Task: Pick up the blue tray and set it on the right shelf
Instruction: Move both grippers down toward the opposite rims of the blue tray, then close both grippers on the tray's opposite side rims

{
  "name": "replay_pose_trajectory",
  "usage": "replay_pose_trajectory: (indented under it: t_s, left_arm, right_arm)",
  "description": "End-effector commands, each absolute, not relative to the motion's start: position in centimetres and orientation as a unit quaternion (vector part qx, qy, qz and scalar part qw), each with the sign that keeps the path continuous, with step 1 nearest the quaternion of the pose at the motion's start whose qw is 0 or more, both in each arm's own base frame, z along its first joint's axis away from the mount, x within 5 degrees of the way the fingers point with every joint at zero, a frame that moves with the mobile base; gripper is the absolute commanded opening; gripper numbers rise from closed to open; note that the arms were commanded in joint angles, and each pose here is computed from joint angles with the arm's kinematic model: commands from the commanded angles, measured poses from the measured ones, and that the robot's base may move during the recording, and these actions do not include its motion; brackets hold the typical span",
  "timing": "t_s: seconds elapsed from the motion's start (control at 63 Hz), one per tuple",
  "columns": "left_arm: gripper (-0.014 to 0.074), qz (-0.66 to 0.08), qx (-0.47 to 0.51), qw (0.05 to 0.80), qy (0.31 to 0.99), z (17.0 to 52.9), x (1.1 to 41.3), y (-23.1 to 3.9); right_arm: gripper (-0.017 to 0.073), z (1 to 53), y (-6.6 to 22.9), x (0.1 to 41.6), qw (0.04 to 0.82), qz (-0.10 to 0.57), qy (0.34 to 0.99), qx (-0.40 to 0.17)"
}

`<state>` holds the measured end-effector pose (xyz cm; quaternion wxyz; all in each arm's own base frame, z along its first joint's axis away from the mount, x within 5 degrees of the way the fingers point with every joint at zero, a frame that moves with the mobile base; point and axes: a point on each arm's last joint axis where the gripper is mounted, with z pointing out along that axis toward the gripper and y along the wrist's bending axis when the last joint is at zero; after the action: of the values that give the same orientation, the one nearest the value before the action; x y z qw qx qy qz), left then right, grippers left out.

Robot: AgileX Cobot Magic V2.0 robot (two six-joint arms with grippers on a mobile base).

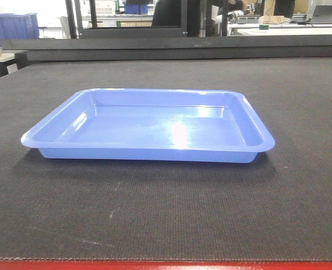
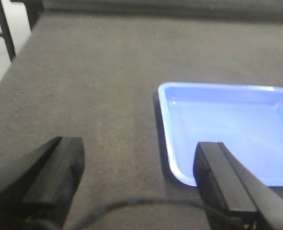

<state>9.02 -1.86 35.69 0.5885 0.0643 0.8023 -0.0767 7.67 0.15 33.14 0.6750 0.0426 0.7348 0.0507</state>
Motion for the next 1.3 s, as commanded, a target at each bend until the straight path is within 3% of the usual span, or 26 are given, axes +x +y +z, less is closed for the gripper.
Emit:
replay_pose_trajectory:
  t_s: [0.0, 0.111, 0.238, 0.412, 0.571, 0.952, 1.285]
  left_arm:
    - [0.0413, -0.094, 0.093, 0.63, 0.765, 39.0, 10.2, -2.6]
    - [0.0413, -0.134, 0.141, 0.619, 0.761, 41.3, 12.4, -4.2]
    - [0.0413, -0.169, 0.195, 0.539, 0.802, 42.0, 16.4, -6.7]
    - [0.0413, -0.184, 0.205, 0.428, 0.861, 41.0, 22.7, -8.9]
    - [0.0413, -0.138, 0.176, 0.35, 0.91, 38.8, 28.4, -9.5]
    - [0.0413, -0.097, 0.1, 0.268, 0.953, 33.6, 37.3, -11.1]
    - [0.0413, -0.091, 0.098, 0.22, 0.966, 29.1, 40.2, -12.9]
  right_arm:
    - [0.0533, 36.4, 0.6, 9.1, 0.701, 0.071, 0.709, 0.026]
    - [0.0533, 38.7, 1.8, 11.3, 0.67, 0.101, 0.735, -0.009]
    - [0.0533, 40.7, 4.6, 15.2, 0.595, 0.134, 0.79, -0.065]
    - [0.0529, 40.8, 8.2, 21.0, 0.471, 0.13, 0.866, -0.108]
    - [0.0529, 40.0, 10.3, 26.6, 0.381, 0.106, 0.911, -0.116]
    - [0.0529, 35.0, 13.2, 36.6, 0.291, 0.076, 0.954, -0.02]
    - [0.0529, 29.3, 13.9, 39.7, 0.239, 0.058, 0.969, -0.013]
